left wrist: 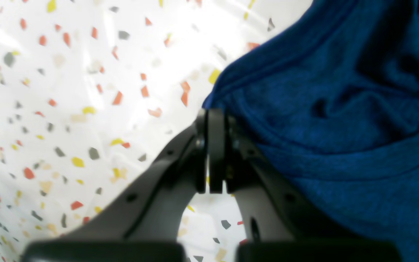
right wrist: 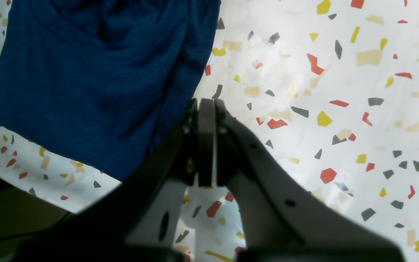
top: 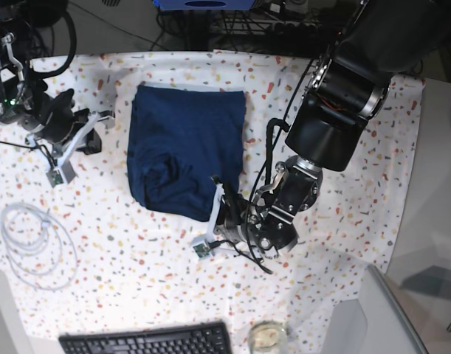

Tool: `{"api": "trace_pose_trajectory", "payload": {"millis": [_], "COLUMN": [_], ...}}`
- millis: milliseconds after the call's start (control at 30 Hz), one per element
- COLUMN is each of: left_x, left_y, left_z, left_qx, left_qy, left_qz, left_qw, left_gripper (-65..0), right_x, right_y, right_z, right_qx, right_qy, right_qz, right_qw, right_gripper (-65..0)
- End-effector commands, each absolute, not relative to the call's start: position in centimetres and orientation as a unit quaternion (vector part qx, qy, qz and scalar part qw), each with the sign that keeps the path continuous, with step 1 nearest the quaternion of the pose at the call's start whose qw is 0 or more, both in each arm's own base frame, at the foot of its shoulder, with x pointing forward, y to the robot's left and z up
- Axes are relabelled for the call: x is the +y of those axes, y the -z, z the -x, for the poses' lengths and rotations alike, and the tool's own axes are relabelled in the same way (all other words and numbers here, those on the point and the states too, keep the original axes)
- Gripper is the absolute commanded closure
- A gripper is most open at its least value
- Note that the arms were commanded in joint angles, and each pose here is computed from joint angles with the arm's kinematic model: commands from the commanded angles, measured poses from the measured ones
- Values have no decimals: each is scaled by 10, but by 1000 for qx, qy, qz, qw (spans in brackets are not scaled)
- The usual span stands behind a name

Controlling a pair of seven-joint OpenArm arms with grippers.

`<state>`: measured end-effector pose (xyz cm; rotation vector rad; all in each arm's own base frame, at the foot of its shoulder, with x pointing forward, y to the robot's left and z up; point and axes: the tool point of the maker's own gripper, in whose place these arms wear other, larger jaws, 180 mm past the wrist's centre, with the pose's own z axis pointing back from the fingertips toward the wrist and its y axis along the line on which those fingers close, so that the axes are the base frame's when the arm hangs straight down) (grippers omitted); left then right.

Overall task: Layout the t-shirt on the table in an organized manner, then fold the t-shirt properly
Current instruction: 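Pat the bundle's collar edge flat with both grippers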

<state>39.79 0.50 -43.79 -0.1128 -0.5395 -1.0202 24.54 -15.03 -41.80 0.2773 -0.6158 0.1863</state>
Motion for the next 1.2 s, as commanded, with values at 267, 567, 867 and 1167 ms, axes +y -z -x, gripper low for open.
{"api": "trace_pose_trajectory", "payload": {"millis": [267,567,867,1167], "left_x": [2,24,5,20], "left_y": [417,357,389,442], "left_z": [-417,-437,-302,-245], "left_qx": [-285,-391,-402,-371], "left_qy": [479,387,361,290], "left_qz": [49,58,122,131], "left_qw": [829,833,832,873], "left_gripper": [-244,-395,0,0], "right_x": [-151,-143,-88,-27], "right_y": [407,400,389,415], "right_z": [-253,-242,-229,-207], "right_qx": [-320,-323,-324,-270], "right_qy": [-99,-112,-172,-248], "right_qz": [-137,-144,-193,-242], "right_qw": [932,929,910,898], "right_gripper": [0,0,0,0]}}
